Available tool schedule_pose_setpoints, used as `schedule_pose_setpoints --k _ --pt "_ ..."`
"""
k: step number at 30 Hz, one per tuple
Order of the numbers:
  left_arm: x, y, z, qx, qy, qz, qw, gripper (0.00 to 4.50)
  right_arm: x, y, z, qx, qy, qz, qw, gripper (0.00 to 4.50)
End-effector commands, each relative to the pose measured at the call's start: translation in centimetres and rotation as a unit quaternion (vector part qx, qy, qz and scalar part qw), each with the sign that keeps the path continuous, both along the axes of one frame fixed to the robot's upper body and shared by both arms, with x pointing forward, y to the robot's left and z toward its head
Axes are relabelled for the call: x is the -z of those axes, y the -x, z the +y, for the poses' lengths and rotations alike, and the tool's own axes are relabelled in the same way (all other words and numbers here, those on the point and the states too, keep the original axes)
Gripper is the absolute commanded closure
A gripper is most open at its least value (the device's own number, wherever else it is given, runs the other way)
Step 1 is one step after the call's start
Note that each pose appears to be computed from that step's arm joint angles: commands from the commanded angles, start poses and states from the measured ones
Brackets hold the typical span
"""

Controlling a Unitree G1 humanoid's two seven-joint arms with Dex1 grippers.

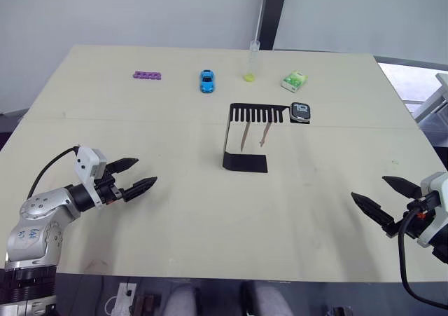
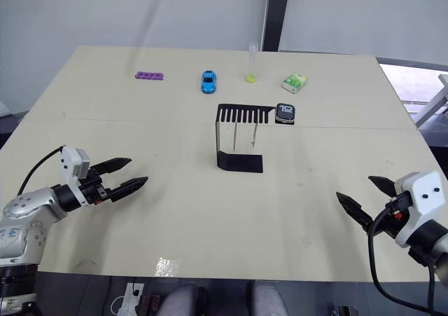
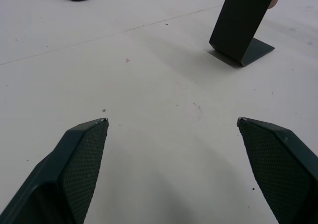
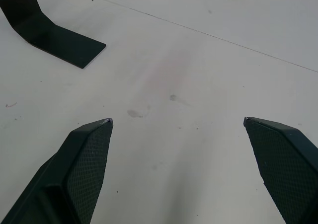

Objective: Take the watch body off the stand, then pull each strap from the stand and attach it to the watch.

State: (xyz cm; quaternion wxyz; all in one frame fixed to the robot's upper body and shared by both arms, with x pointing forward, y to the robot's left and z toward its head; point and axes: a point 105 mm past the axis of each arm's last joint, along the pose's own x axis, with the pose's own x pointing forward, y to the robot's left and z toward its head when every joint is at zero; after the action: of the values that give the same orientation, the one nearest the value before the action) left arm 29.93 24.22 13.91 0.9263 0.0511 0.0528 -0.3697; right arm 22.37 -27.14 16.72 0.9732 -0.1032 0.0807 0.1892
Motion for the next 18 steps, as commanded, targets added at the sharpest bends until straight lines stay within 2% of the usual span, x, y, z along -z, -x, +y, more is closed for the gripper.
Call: schedule_pose_setpoints --k 1,4,13,16,18 --pt "-1.4 0.2 -0.5 0.016 0.003 -0.022 1.0 0.0 -1.0 -0.4 0.1 0.017 0.017 -0.04 0.999 0.02" --pt "-2.4 0.0 -0.7 0.009 0.0 -0.032 0.999 0.0 -1.4 -1.3 0.5 0.045 0.02 -0.073 0.996 0.02" --pt "-3.7 0.0 -2.6 0.058 -0.003 -0.038 0.998 0.0 -2.1 -0.9 2.8 0.011 0.028 -0.078 0.997 0.02" --pt "-5.0 0.5 -4.2 0.102 0.009 -0.042 0.994 0.0 -2.6 -0.5 3.9 -0.002 0.025 -0.082 0.996 0.02" --pt "-7.0 0.6 -6.0 0.14 0.022 -0.067 0.988 0.0 -3.6 -0.6 4.7 0.005 0.004 -0.1 0.995 0.02"
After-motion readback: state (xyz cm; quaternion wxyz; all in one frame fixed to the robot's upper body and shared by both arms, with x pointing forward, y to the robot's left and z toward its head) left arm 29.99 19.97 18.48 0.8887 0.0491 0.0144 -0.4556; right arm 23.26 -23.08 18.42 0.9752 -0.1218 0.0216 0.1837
